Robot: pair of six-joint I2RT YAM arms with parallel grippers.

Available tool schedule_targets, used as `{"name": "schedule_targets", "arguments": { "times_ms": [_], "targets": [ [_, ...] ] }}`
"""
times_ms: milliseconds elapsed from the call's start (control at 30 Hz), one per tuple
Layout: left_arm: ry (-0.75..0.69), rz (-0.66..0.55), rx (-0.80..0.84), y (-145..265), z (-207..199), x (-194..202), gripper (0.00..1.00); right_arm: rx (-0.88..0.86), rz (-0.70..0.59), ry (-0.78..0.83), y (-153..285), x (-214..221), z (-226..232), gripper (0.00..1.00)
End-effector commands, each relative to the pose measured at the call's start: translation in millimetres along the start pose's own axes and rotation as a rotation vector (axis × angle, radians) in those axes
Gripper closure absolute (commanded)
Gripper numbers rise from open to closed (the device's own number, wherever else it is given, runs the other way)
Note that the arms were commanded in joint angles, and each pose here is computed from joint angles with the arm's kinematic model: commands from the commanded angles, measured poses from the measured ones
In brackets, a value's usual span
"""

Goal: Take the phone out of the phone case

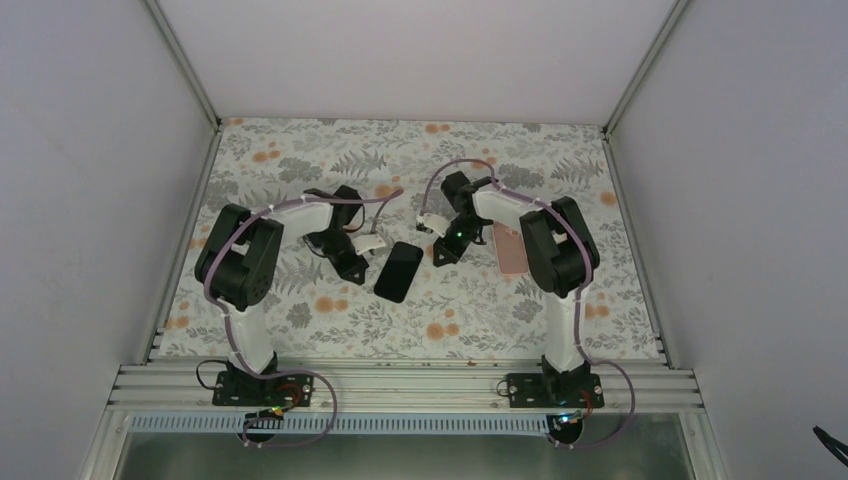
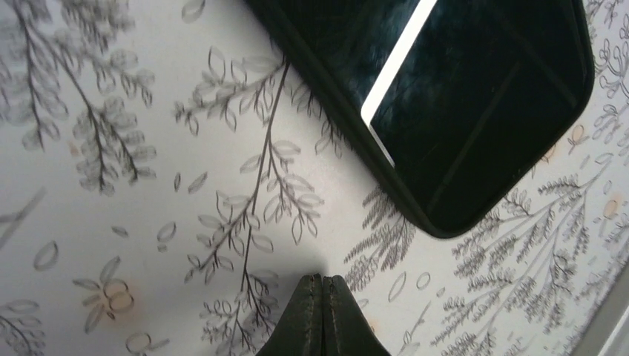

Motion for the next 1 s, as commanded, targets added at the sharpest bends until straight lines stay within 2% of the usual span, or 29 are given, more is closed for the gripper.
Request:
{"name": "schedule_targets", "arguments": {
  "times_ms": [0,200,400,967],
  "targets": [
    [-0.089,-0.071,-0.133,-9,8,-20,0.98,-0.068,-0.036,-0.044,-7,-9,-3,0.96],
    [-0.18,-0.076,-0.138,-17,-8,-25,0.98,-0.062,-0.066,-0.072,-4,-25,-15,0.96],
    [-0.202,-0.02,-0.078,-30,-21,-17,0.98,-0.091,-0.075,-0.078,-4,-34,-19,0.96],
    [-0.303,0.032,-0.035,-56,-58,-32,0.98,-0.124,-0.079,-0.056,-14,-47,-15,0.96]
  ]
}}
Point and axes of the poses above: each gripper's point midway between its finger pads, its own y axis back along the fingers, its own z axis along the line the jaws close on, x = y × z, the point moved 4 cm from there along y, back along the fingers, and after that the axes turned 15 degrees about y, right-handed, at the moved point
